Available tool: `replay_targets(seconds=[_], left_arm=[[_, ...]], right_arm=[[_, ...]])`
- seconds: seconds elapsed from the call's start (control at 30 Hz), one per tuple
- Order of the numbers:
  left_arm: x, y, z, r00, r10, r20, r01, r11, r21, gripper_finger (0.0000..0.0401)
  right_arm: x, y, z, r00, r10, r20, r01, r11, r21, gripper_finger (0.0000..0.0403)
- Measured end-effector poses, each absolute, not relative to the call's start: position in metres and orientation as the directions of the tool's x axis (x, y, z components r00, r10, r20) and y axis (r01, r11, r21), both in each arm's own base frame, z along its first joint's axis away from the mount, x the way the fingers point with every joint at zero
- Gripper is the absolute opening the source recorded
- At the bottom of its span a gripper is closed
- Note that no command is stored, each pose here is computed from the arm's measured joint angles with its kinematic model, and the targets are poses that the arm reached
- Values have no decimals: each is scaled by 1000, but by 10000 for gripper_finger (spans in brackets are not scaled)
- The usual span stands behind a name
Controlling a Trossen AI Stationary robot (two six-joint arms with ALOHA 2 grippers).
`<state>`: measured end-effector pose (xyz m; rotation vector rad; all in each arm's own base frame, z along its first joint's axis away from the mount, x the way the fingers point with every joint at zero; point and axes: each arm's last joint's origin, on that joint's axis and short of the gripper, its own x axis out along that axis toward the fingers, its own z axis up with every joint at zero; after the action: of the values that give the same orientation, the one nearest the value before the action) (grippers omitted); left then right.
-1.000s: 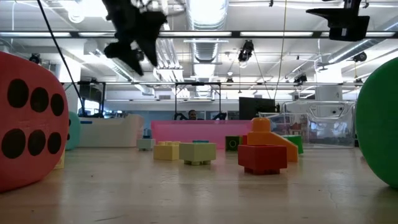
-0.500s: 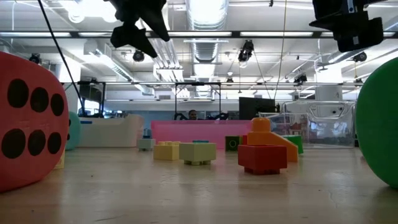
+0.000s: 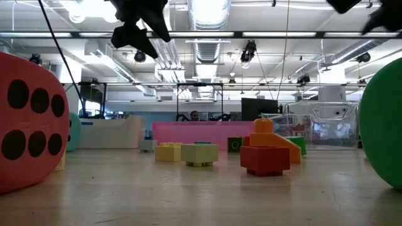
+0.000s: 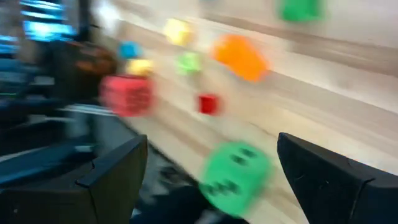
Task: Pick & Place Toys
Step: Put the blue deck of cards into the red bin
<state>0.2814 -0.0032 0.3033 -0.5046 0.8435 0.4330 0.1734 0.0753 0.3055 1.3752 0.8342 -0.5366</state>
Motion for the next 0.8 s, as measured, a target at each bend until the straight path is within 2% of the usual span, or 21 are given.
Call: replay_targets(seconds=[0.2, 0.63, 0.8], left_arm=[[281, -4, 303, 592, 160, -790, -539, 807, -240, 277], [281, -4, 303, 593, 160, -790, -509, 834, -213, 277], [282, -4, 303, 594, 142, -791, -498, 838, -224, 277]], right_arm=[[171, 96, 313, 357, 85, -930, 915, 168, 366, 348], [164, 138, 274, 186, 91, -978, 982, 22, 189, 348], [165, 150, 254, 199, 114, -973, 980, -11, 199, 348]])
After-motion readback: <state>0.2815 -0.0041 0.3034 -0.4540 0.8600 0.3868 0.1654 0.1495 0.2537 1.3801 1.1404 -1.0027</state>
